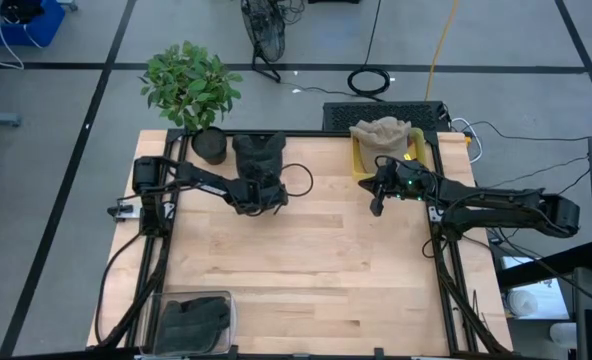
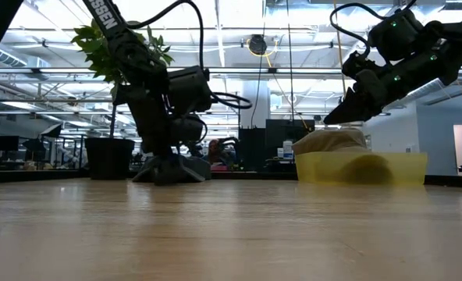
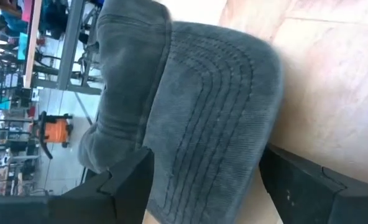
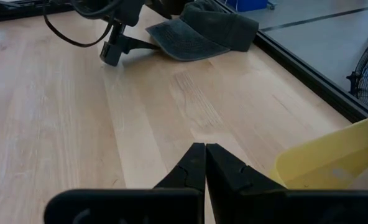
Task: Pick & Place hat
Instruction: Put the black cap into the transparent bin
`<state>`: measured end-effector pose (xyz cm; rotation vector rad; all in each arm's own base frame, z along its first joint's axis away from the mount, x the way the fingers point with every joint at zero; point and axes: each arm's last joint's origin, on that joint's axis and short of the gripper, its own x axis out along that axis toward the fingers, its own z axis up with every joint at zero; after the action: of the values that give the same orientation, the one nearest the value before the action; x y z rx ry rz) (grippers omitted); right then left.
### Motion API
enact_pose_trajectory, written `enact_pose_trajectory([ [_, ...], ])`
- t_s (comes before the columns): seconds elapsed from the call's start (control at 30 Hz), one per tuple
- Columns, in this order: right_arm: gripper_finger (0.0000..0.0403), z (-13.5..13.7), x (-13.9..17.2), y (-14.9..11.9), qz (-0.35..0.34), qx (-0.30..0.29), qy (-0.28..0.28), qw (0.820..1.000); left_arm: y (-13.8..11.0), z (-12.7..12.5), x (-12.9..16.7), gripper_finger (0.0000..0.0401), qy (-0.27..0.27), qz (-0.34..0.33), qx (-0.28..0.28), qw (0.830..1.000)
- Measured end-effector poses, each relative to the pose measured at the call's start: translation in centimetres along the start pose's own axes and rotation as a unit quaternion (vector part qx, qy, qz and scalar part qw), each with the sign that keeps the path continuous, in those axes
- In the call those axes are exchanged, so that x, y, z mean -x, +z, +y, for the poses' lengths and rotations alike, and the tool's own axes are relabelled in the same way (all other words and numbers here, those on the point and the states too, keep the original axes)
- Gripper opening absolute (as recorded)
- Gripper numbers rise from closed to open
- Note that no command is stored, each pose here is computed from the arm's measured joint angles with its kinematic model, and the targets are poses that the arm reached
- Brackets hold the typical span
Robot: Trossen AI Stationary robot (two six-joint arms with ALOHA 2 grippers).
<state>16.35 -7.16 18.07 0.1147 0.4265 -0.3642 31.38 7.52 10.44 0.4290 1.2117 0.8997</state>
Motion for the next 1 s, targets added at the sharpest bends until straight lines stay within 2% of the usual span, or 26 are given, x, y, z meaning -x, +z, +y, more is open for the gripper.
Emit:
enact_pose_trajectory([
  [0.2,0.0,0.0,0.0,0.0,0.0,0.0,0.0,1.0,-0.1,0.4,-0.5,0.0252,0.001,0.008,0.031,0.999],
  [0.6,0.0,0.0,0.0,0.0,0.0,-0.001,0.0,1.0,-0.3,1.1,-1.3,0.0189,0.001,0.023,0.052,0.998],
  [0.83,0.0,0.0,0.0,0.0,0.0,0.0,0.0,1.0,-0.2,0.7,-0.9,0.0155,0.002,0.016,0.015,1.0],
  [1.0,0.0,0.0,0.0,0.0,0.0,0.0,0.0,1.0,0.0,0.9,0.7,0.0121,-0.005,-0.005,-0.013,1.0],
])
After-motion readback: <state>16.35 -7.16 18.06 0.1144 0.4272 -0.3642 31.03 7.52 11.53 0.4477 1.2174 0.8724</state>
